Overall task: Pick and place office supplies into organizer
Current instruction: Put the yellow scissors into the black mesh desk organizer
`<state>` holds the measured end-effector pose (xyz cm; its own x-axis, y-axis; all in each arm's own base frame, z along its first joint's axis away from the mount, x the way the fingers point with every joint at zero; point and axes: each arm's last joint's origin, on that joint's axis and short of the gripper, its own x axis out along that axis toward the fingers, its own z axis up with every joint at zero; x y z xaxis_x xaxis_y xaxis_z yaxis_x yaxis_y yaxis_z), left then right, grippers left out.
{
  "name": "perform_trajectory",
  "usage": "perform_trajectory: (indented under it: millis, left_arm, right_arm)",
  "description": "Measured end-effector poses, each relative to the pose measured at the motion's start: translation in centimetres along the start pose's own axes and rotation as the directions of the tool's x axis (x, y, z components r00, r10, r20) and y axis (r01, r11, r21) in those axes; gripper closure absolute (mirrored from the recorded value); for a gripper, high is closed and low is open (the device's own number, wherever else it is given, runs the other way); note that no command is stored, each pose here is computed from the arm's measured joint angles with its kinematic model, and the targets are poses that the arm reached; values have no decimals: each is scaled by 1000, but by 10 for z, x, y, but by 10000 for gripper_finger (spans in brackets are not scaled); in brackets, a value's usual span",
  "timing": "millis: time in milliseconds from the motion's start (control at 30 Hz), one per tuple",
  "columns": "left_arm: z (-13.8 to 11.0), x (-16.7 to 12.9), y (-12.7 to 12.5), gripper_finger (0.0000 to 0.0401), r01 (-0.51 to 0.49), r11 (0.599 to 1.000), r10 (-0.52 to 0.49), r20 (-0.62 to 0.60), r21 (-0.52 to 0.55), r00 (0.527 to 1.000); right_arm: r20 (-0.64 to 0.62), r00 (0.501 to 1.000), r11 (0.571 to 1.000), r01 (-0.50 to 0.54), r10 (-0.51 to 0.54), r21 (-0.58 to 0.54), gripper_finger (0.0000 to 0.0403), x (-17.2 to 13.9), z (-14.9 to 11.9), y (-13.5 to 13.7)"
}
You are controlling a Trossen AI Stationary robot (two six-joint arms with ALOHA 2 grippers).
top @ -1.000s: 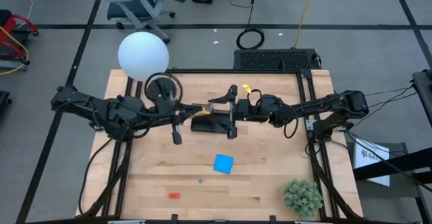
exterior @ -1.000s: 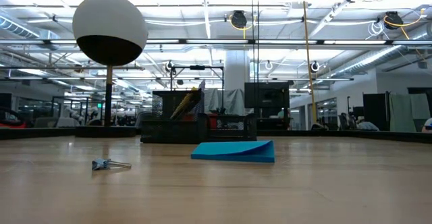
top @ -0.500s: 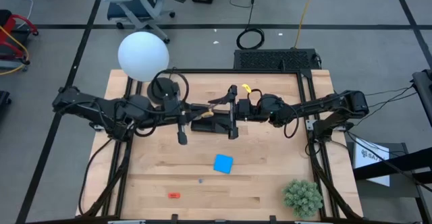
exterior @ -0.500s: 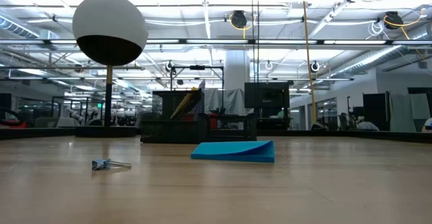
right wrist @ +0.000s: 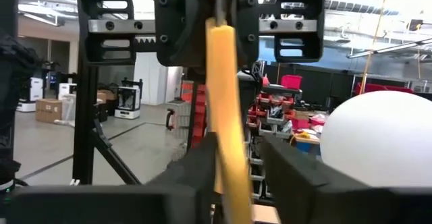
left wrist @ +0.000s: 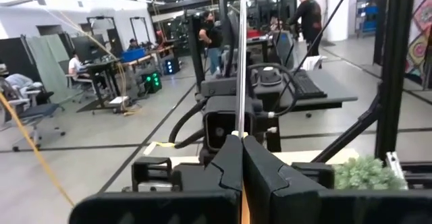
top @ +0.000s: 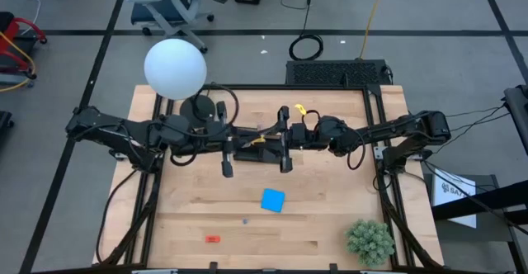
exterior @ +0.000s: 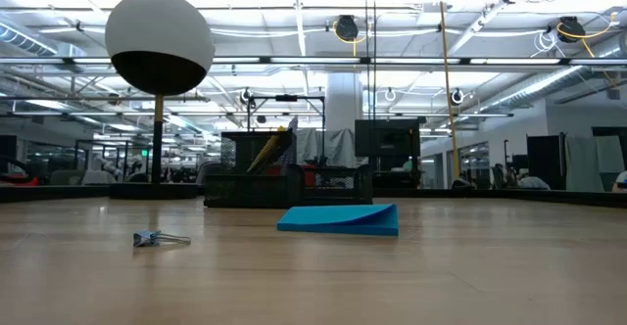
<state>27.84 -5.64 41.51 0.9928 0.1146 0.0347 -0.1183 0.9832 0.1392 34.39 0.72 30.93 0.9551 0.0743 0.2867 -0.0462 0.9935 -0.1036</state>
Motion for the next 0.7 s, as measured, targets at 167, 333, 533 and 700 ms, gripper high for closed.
perform_trajectory:
  millis: [167, 333, 533, 700]
  left_arm:
    - [0, 0, 0, 400, -2, 1000, 2, 3, -2, 1000]
    - [1, -3, 1, 396, 0, 1000, 0, -2, -15, 1000]
    - [7, -17, 5, 353, 9, 999, -9, -17, -37, 1000]
    - [14, -37, 7, 311, 25, 999, -27, -32, -46, 999]
  right_arm:
    - [0, 1000, 1000, -14, 14, -4, 383, 0, 0, 1]
    - [-12, 1000, 1000, -14, 14, -2, 382, 0, -1, 1]
    - [-30, 999, 1000, 12, -12, 0, 382, 0, -3, -1]
    - [-30, 999, 1000, 12, -12, -10, 382, 0, -3, -1]
